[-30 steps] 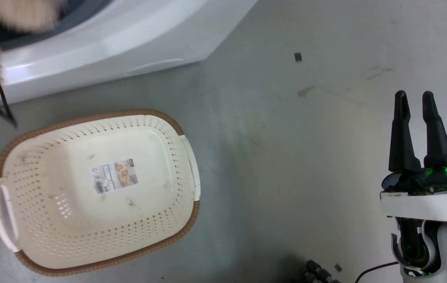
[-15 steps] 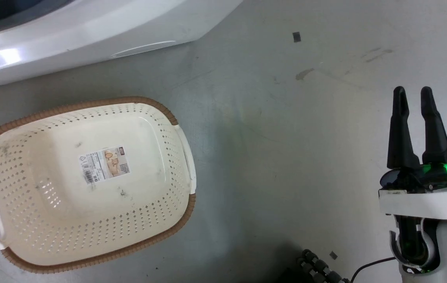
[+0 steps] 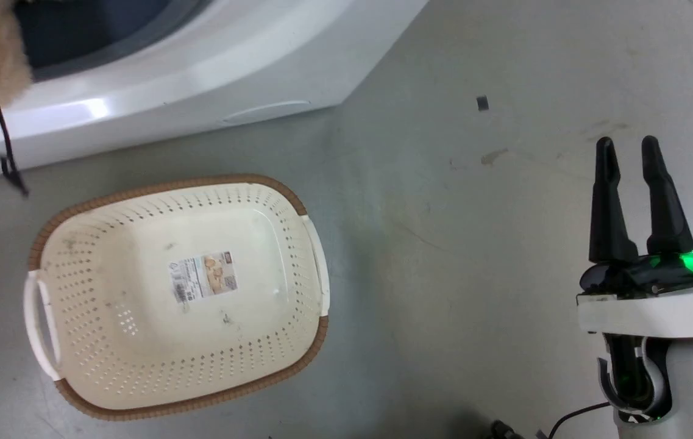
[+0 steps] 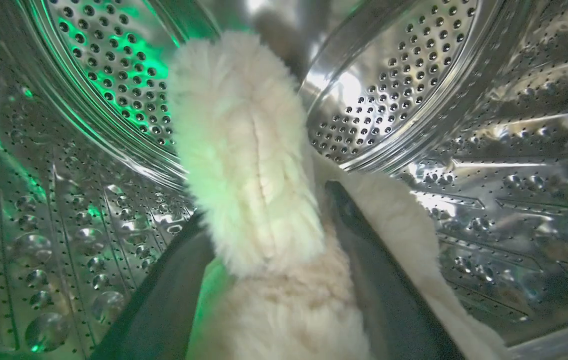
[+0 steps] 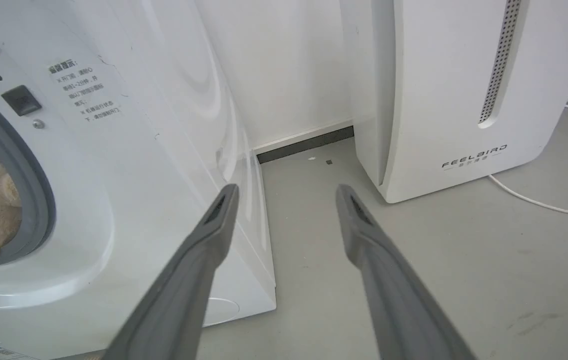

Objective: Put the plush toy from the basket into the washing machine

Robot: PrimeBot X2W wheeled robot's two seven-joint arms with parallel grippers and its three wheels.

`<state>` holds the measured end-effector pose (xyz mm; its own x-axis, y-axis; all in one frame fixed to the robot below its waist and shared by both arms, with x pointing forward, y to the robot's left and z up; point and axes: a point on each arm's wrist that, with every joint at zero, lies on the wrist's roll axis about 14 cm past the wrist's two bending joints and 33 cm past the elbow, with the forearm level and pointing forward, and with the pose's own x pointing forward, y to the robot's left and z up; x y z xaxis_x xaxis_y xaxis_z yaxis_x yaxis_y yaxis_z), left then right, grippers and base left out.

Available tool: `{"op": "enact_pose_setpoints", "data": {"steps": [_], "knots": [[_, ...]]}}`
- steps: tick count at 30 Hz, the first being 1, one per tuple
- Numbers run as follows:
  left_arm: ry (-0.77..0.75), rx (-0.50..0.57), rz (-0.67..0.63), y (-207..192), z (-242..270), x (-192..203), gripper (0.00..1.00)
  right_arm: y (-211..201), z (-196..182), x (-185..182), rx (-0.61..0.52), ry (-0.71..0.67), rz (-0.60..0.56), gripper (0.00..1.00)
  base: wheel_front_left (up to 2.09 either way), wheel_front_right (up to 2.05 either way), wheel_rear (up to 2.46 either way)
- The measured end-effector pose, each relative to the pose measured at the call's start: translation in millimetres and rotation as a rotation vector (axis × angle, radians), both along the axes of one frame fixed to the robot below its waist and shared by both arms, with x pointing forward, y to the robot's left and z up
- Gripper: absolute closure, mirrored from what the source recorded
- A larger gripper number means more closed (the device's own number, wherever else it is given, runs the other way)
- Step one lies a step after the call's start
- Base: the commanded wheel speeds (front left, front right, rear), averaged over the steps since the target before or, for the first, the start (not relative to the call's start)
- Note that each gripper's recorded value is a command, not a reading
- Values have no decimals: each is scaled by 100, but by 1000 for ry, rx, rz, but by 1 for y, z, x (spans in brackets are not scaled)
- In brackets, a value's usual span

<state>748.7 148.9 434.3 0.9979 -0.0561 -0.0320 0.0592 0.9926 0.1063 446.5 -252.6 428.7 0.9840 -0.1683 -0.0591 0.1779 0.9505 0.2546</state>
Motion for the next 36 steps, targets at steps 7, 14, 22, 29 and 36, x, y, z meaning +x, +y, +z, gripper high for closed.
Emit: {"op": "enact_pose_setpoints", "data": {"steps": [7,14,22,29,36], "knots": [[20,1,-4,8,16,-32,0,15,18,-4,3,-37,40,0,0,0,0],[19,-12,-22,5,35,-63,0,23,34,-11,16,-74,60,0,0,0,0],[-39,-19,-25,3,57,-115,0,36,56,-18,21,-129,94,0,0,0,0],[-92,-23,15,11,73,-171,0,51,70,-28,3,-158,135,0,0,0,0],[-158,4,64,26,93,-231,0,64,84,-36,-7,-191,172,0,0,0,0]]}}
